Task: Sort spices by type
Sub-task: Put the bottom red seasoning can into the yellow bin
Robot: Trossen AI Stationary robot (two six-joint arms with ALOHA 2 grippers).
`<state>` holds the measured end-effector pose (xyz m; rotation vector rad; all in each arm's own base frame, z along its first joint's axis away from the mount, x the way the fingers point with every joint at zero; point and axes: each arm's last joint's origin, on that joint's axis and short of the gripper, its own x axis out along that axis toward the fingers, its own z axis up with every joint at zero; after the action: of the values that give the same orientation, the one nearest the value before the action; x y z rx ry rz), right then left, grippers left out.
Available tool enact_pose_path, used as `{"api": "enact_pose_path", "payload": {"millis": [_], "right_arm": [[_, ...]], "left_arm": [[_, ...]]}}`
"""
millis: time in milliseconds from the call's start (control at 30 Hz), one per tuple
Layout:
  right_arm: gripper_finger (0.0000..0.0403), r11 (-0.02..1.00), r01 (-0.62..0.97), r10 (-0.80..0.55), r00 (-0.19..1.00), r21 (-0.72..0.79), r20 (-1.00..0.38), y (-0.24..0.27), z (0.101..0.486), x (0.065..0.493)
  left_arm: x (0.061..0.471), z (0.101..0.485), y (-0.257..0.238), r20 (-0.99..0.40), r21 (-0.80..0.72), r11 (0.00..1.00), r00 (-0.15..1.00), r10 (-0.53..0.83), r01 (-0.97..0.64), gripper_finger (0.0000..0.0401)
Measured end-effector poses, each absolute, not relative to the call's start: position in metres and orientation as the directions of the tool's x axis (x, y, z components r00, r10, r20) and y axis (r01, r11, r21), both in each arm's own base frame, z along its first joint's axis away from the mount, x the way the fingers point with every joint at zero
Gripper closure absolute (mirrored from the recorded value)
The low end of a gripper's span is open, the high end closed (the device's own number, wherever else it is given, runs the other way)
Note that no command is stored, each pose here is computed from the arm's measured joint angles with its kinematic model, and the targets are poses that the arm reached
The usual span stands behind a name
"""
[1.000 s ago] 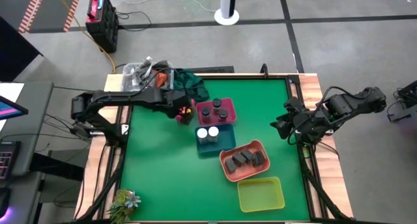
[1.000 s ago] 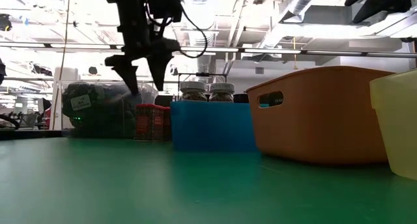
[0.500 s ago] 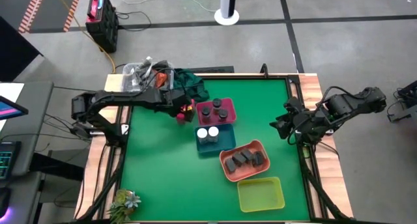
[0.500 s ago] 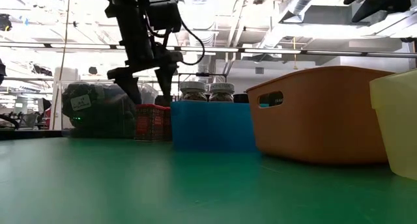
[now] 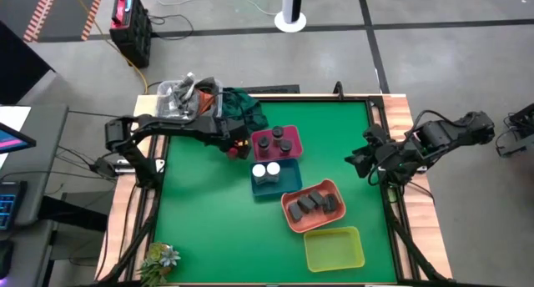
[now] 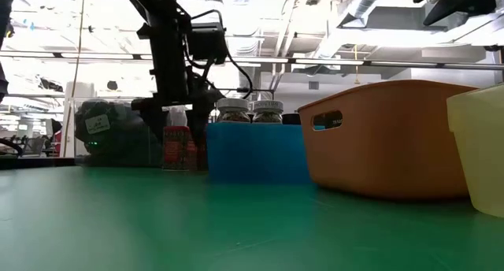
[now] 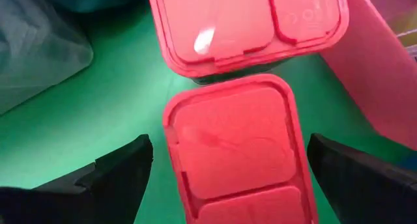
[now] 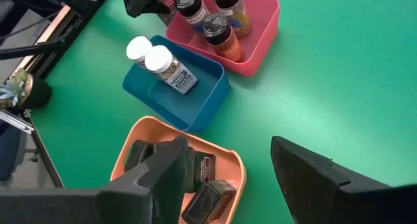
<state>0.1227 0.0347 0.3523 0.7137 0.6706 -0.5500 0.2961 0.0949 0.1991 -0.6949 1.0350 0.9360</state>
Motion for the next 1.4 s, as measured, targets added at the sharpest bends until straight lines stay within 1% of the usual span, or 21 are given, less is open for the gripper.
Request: {"api": "enact_pose_path", "payload": {"millis": [100,200,300,500,600,700,900,1033,1133,1233,1400], "right_arm": [[0.0159,0.635,0.656,-0.226,0.663,0.408,-0.714,0.035,0.352,0.123],[0.0159,0.635,0.656,-0.226,0.663,0.408,-0.714,0.035,0.352,0.123],[0.0159,0.635,0.656,-0.226,0.663,0.408,-0.714,0.035,0.352,0.123],[0.0159,0.635,0.656,-0.226,0.663,0.408,-0.714,0.035,0.352,0.123],[0.0159,0.635,0.656,-0.226,0.663,0.408,-0.714,0.035,0.352,0.123],[0.0159,0.635,0.656,-0.226,0.662,0.407,-0.714,0.035,0.352,0.123],[0.0159,0.642,0.653,-0.227,0.662,0.402,-0.714,0.035,0.352,0.123],[0.0159,0.65,0.648,-0.227,0.664,0.397,-0.713,0.035,0.352,0.123],[0.0159,0.654,0.646,-0.227,0.664,0.393,-0.713,0.035,0.352,0.123],[0.0159,0.654,0.646,-0.227,0.664,0.393,-0.713,0.035,0.352,0.123],[0.0159,0.651,0.648,-0.227,0.663,0.395,-0.714,0.035,0.352,0.123]], "left_arm": [[0.296,0.2,0.095,-0.923,-0.041,0.453,0.208,0.324,-0.89,0.0029],[0.296,0.2,0.096,-0.918,-0.022,0.46,0.201,0.342,-0.887,0.0057],[0.296,0.2,0.097,-0.914,-0.016,0.458,0.199,0.353,-0.889,0.0097],[0.296,0.2,0.097,-0.919,-0.024,0.462,0.202,0.339,-0.887,0.0194],[0.296,0.202,0.095,-0.934,-0.033,0.476,0.196,0.298,-0.879,0.0197],[0.294,0.212,0.087,-0.949,-0.016,0.533,0.181,0.258,-0.846,0.0197],[0.286,0.256,0.063,-0.943,-0.041,0.617,0.235,0.237,-0.786,0.0197],[0.288,0.294,0.047,-0.896,-0.128,0.662,0.372,0.243,-0.739,0.0191],[0.298,0.32,0.035,-0.846,-0.2,0.692,0.478,0.235,-0.694,0.019],[0.319,0.343,0.021,-0.786,-0.271,0.727,0.581,0.212,-0.631,0.0189],[0.359,0.371,-0.011,-0.717,-0.333,0.799,0.684,0.13,-0.501,0.0187]]}}
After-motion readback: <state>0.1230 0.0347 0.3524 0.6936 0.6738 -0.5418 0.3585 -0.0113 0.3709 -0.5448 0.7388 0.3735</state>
